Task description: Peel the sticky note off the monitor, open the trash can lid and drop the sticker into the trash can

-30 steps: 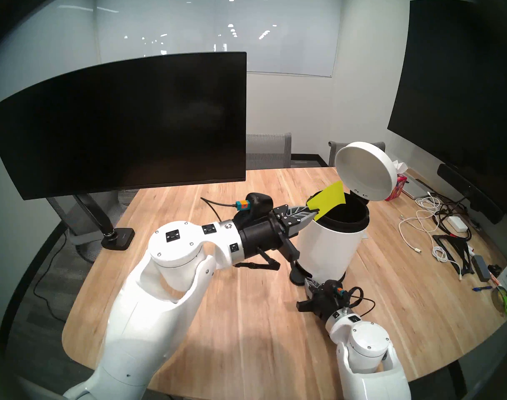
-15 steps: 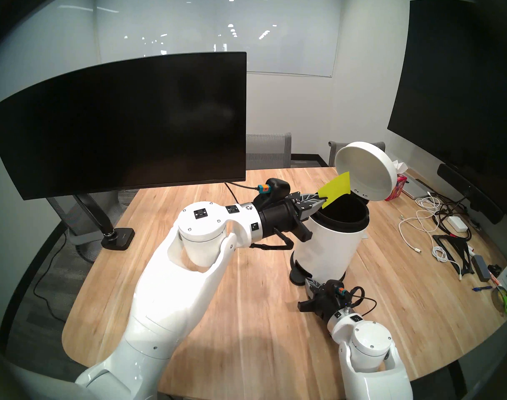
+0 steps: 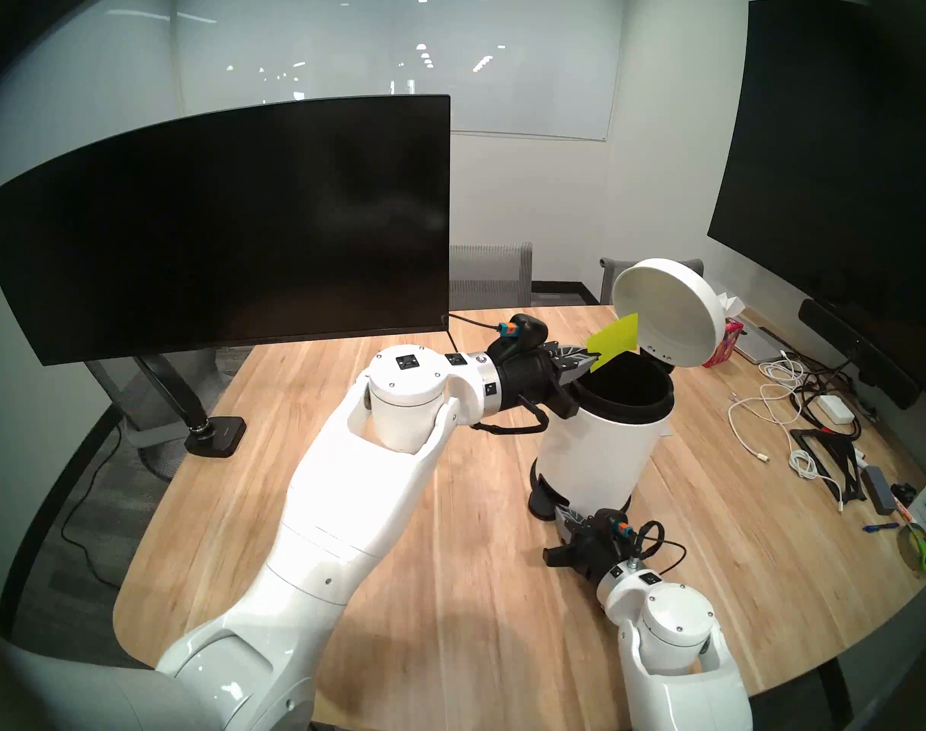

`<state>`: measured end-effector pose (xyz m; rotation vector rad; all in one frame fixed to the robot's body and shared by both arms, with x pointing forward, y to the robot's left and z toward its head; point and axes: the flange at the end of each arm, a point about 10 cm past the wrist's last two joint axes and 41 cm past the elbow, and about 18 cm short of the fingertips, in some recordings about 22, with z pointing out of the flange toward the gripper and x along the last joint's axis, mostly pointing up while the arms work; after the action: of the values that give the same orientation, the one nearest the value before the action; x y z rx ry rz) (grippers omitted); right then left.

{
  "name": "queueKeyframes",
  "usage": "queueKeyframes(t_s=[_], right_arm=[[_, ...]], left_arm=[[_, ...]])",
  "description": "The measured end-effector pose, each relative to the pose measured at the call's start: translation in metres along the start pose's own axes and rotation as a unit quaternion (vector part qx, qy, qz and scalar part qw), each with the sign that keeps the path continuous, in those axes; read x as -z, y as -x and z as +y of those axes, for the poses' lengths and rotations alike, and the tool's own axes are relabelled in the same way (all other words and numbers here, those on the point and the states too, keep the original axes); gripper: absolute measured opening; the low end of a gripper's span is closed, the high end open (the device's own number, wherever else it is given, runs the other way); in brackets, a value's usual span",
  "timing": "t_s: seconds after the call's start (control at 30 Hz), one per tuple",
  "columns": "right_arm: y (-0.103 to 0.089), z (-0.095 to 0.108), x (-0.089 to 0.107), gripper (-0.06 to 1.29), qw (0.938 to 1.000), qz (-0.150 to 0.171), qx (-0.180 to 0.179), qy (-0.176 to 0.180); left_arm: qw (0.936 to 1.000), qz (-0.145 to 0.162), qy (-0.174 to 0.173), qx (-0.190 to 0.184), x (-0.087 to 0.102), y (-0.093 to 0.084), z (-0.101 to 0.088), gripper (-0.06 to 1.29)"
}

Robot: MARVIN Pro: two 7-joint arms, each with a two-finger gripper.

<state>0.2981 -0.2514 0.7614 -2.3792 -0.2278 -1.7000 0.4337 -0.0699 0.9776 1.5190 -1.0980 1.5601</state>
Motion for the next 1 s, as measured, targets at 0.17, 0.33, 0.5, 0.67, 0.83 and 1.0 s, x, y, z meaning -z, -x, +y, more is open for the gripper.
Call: queueKeyframes(t_s=[0.17,0.33,0.5,0.67,0.83,1.0], right_arm=[[0.000,0.001,-0.002,-0.02,1.0000,0.002,-0.003,-0.001],[-0.001,0.001,-0.005,-0.02,1.0000,0.003,-0.004,-0.002],[-0.002,0.002,-0.007,-0.02,1.0000,0.003,-0.002,-0.003],[-0.004,0.002,-0.009,-0.02,1.0000,0.001,0.004,-0.004],[-0.005,0.002,-0.010,-0.02,1.0000,-0.001,0.008,-0.004],[-0.007,0.002,-0.012,-0.02,0.9999,-0.002,0.011,-0.004]], left_arm=[[0.9999,0.000,0.010,-0.007,-0.011,-0.004,-0.003,-0.02],[0.9997,0.005,0.019,-0.012,-0.017,-0.009,-0.005,-0.02],[0.9995,0.010,0.024,-0.019,-0.019,-0.014,-0.006,-0.02],[0.9991,0.015,0.031,-0.025,-0.018,-0.019,-0.005,-0.02],[0.9986,0.018,0.039,-0.032,-0.015,-0.024,-0.003,-0.02],[0.9983,0.012,0.044,-0.035,-0.010,-0.025,-0.002,-0.02]])
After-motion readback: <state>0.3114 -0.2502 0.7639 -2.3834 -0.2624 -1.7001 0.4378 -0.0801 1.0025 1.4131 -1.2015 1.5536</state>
